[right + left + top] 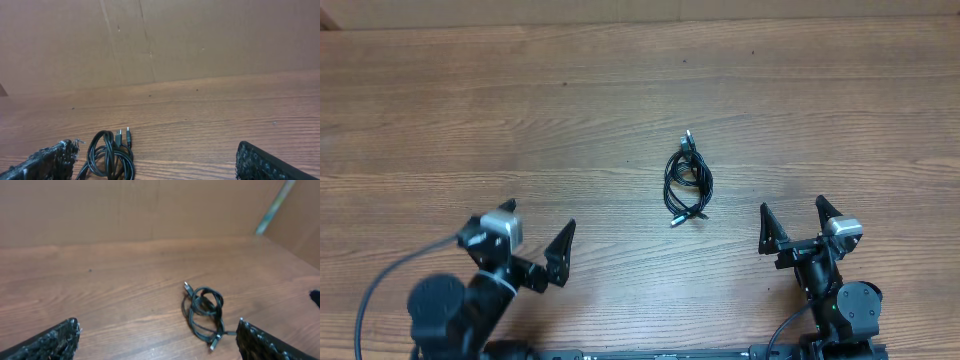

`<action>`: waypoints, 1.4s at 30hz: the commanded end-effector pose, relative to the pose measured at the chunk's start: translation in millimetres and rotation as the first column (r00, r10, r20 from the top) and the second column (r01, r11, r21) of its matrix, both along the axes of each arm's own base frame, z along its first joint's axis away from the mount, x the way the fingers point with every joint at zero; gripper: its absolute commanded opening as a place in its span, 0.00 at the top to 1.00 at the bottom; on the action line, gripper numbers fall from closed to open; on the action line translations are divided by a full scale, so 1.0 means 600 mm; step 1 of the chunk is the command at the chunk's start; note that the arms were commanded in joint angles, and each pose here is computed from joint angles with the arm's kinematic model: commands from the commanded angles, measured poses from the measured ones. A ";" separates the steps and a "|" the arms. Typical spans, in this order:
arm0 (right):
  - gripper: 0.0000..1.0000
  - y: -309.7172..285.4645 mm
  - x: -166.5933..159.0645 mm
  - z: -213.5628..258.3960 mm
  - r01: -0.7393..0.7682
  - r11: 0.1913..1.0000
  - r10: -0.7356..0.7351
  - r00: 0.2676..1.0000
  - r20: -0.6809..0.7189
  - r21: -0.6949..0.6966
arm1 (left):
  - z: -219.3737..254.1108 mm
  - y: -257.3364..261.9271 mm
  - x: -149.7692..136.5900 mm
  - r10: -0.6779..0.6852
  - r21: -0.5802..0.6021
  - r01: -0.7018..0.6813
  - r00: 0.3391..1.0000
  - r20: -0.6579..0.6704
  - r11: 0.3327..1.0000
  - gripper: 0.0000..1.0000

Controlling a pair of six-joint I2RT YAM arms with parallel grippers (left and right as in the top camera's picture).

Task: Untangle cables
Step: 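Move the left gripper forward over the black cable bundle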

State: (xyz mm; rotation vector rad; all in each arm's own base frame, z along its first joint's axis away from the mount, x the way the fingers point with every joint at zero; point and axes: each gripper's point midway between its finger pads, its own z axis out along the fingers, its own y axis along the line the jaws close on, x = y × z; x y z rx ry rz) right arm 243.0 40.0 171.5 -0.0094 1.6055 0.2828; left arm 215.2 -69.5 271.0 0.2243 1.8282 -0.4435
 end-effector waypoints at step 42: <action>0.00 -0.004 0.001 -0.002 0.013 1.000 -0.013 1.000 0.007 -0.004 | -0.252 -0.327 0.204 -0.355 0.091 0.568 0.623 -0.697 0.818 0.01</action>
